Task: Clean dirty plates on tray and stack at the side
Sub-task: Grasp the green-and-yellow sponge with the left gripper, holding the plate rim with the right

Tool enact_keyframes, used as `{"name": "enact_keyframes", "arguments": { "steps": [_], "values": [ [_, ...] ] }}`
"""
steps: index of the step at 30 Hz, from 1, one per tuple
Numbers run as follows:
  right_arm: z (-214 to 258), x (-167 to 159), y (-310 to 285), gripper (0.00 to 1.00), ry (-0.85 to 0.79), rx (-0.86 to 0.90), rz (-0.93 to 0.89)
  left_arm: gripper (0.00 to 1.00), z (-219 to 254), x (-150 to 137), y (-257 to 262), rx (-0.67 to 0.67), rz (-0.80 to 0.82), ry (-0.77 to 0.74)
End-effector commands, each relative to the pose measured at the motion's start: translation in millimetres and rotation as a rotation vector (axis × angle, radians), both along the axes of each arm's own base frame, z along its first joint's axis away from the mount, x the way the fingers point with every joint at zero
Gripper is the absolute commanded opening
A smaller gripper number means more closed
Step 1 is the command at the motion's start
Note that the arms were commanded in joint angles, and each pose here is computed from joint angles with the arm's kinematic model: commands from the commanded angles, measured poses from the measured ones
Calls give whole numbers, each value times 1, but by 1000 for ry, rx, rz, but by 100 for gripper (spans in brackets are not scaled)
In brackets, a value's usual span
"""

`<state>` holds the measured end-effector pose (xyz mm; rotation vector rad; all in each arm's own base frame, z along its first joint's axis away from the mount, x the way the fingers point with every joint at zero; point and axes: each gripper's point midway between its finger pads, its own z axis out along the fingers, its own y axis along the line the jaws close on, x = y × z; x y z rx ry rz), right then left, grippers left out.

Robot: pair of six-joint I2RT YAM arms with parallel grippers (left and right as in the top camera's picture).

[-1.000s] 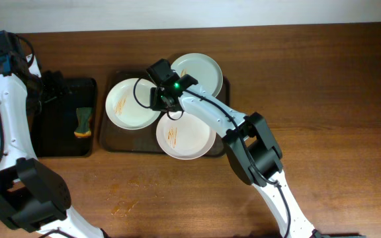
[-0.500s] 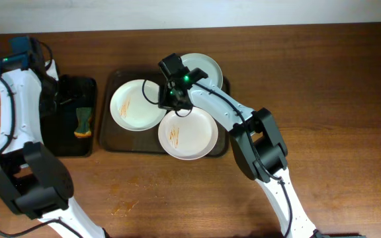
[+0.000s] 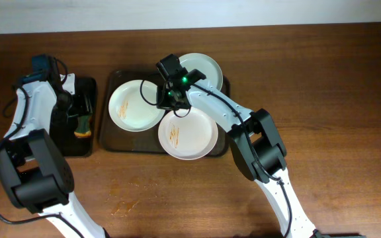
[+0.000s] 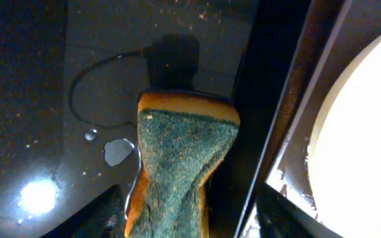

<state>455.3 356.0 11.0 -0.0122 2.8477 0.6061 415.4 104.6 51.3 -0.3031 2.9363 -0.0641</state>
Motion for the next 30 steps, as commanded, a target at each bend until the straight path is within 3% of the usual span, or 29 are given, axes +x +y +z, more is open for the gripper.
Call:
{"name": "enact_keyframes", "arguments": {
  "steps": [1, 7, 16, 18, 19, 25, 26, 27, 30],
  "values": [
    [-13, -5, -1, 4, 11, -28, 22, 58, -7, 0, -2, -6, -3, 5],
    [-13, -5, -1, 4, 10, -29, 22, 58, -10, -8, 10, 65, 14, 42],
    [-13, -5, -1, 4, 9, -28, 22, 56, -33, -23, 6, 53, 49, 77],
    [-13, -5, -1, 4, 7, -27, 22, 47, -37, -22, 6, 55, 50, 68],
    [-13, -5, -1, 4, 8, -27, 22, 31, -39, -21, 7, 56, 50, 62],
    [-12, -3, 0, 4, 2, -23, 22, 26, -56, -23, 5, 56, 49, 36],
    [-12, -3, 0, 4, 1, -22, 22, 18, -56, -21, 5, 57, 49, 29],
    [-12, -3, 0, 4, 1, -22, 22, 1, -55, -20, 5, 58, 50, 24],
    [-12, -3, 0, 4, 2, -22, 22, 1, -49, -13, 4, 46, 46, 1]
  ]
}}
